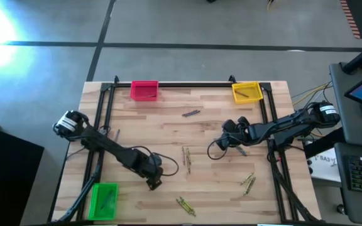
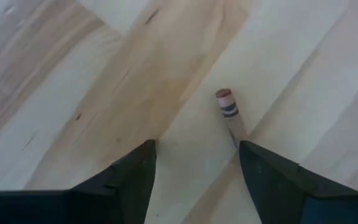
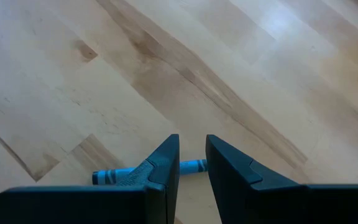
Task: Sort crayons
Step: Put the brown crayon into the red bin
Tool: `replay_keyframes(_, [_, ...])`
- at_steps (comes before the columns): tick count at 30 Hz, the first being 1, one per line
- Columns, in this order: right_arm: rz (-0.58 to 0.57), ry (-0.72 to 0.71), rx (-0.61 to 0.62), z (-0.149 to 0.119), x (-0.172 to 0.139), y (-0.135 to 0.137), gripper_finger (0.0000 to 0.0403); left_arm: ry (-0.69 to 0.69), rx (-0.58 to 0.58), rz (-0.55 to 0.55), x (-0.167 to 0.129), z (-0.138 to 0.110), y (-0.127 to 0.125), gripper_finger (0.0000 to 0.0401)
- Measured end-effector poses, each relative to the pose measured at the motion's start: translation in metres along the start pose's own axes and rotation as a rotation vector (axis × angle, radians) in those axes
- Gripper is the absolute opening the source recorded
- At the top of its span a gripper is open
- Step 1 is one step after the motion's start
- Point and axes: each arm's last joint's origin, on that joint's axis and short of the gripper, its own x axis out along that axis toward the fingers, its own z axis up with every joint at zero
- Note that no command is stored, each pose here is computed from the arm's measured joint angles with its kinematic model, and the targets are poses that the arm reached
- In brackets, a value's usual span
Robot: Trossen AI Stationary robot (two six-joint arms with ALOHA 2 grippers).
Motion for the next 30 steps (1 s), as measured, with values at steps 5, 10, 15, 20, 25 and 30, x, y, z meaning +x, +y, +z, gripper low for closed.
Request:
replay_keyframes(5, [0.002, -0.002, 0.002, 0.000, 0.000, 0.000, 0.0073, -0.013, 0.066, -0.048, -0.008, 0.007, -0.011, 0.0214])
replay_keyframes(10, [0.019, 0.013, 0.002, 0.000, 0.000, 0.001, 0.0073, -0.065, 0.085, -0.106, -0.021, 0.015, -0.025, 0.0207])
replay_keyframes(15, [0.019, 0.018, 0.000, -0.001, 0.000, 0.000, 0.0073, -0.062, 0.014, -0.048, 0.000, 0.015, -0.024, 0.0205])
replay_keyframes(20, [0.015, 0.026, -0.005, -0.002, 0.000, 0.000, 0.0073, -0.031, -0.010, -0.013, 0.014, 0.015, -0.024, 0.0205])
replay_keyframes(25, [0.013, 0.028, -0.007, -0.002, 0.000, -0.001, 0.0073, -0.015, -0.003, 0.018, 0.020, 0.014, -0.027, 0.0203])
replay_keyframes(30, [0.013, 0.029, -0.007, -0.003, 0.000, -0.001, 0.0073, -0.001, -0.041, 0.093, 0.027, 0.016, -0.029, 0.0187])
